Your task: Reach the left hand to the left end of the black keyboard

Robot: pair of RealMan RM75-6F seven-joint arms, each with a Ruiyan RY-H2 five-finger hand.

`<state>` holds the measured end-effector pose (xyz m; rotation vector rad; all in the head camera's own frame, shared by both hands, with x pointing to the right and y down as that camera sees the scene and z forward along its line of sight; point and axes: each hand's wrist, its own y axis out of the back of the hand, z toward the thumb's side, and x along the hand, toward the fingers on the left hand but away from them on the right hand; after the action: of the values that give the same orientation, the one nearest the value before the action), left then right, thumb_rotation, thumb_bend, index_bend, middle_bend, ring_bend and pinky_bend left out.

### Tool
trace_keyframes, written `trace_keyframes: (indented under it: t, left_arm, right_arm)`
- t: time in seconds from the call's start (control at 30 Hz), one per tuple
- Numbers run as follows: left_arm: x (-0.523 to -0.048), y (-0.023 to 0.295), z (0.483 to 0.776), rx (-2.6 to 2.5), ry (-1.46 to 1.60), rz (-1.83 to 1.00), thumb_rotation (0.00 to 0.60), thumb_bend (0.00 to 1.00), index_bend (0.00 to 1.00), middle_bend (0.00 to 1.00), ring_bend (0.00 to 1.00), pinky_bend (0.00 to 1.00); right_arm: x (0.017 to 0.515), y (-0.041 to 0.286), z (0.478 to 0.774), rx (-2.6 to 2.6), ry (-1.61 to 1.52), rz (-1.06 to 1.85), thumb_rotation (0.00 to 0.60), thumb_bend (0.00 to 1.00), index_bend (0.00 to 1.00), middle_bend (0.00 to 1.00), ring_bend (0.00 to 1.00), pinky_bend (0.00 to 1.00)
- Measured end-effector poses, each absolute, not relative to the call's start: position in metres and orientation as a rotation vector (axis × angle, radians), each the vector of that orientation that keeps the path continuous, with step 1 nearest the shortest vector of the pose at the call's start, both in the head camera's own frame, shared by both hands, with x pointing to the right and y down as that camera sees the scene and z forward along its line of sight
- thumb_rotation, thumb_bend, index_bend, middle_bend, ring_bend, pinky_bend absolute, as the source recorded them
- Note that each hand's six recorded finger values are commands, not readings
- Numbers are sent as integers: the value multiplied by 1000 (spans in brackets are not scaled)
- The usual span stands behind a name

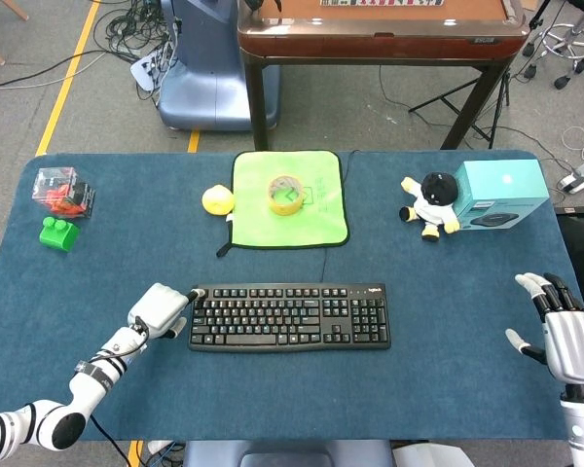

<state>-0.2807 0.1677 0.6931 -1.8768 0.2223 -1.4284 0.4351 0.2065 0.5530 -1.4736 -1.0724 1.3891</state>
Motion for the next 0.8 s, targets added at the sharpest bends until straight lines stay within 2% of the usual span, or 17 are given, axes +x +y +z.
trace_keyframes:
  t: [0.4,0.63,0.7,0.8]
  left_arm:
    - [-284,172,700,-1860,192,-1448,600,469,198,1000,907,1000]
    - [-274,164,680,-1884,271,-1388,600,467,198,1000,904,1000]
    - [-272,160,669,-1885,307,-1361,600,464,190,1000,874,1000]
    - [-273,155,651,-1887,371,-1321,600,463,155,959,755,965]
  right_arm:
    - [435,206,554,-1475,-1069,1396,600,96,234,241,150,484]
    - [436,206,553,-1474,-1076,1394,600,96,234,241,150,484]
    - [436,206,553,-1474,-1076,1394,600,96,234,241,150,484]
    - [436,206,553,-1472,-1076,1393,600,96,234,241,150,484]
